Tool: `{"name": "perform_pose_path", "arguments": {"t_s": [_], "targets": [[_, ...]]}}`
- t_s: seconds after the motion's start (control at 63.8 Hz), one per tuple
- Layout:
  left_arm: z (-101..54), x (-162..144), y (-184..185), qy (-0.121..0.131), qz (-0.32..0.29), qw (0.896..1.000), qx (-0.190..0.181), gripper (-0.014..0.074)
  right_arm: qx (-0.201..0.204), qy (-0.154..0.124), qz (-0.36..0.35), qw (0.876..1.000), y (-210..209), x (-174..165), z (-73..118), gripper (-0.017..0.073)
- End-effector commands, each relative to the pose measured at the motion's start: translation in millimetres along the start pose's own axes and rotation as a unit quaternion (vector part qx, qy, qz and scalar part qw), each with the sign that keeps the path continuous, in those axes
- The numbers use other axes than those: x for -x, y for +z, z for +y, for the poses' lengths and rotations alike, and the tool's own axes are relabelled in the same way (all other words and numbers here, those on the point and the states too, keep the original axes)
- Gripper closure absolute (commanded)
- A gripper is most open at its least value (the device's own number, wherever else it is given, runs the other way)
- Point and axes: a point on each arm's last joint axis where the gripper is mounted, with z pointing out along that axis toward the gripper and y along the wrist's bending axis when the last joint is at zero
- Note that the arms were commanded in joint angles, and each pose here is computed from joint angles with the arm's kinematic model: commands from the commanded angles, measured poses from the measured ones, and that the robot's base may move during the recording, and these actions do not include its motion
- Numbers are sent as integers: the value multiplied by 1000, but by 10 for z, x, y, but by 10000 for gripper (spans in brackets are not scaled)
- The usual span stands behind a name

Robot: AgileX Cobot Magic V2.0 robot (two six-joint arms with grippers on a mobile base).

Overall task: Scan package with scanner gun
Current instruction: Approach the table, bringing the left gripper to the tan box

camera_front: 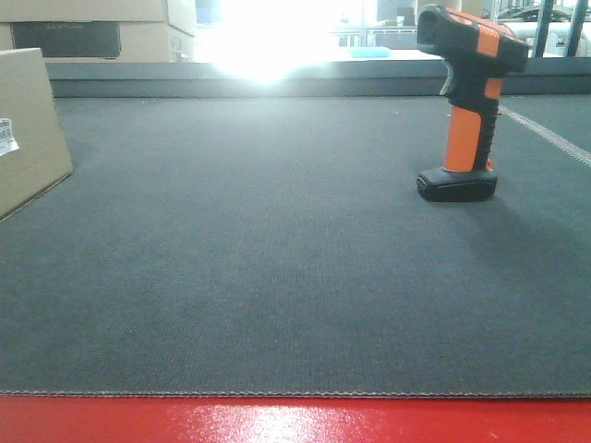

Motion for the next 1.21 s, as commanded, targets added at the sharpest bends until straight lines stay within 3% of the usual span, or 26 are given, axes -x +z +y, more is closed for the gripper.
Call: {"name": "perform_pose_path", "arguments": {"t_s": [0.0, 0.941, 1.192], "targets": [[2, 28, -5, -5, -13, 1000, 1, 704, 0, -3, -13, 1000, -3, 20, -1, 718], [2, 30, -5, -5, -14, 1000, 1, 704, 0, -3, -13, 1000, -3, 20, -1, 718], [11, 148, -16, -5, -78, 997, 6, 704, -4, -3, -37, 999, -5, 65, -8, 718]]}}
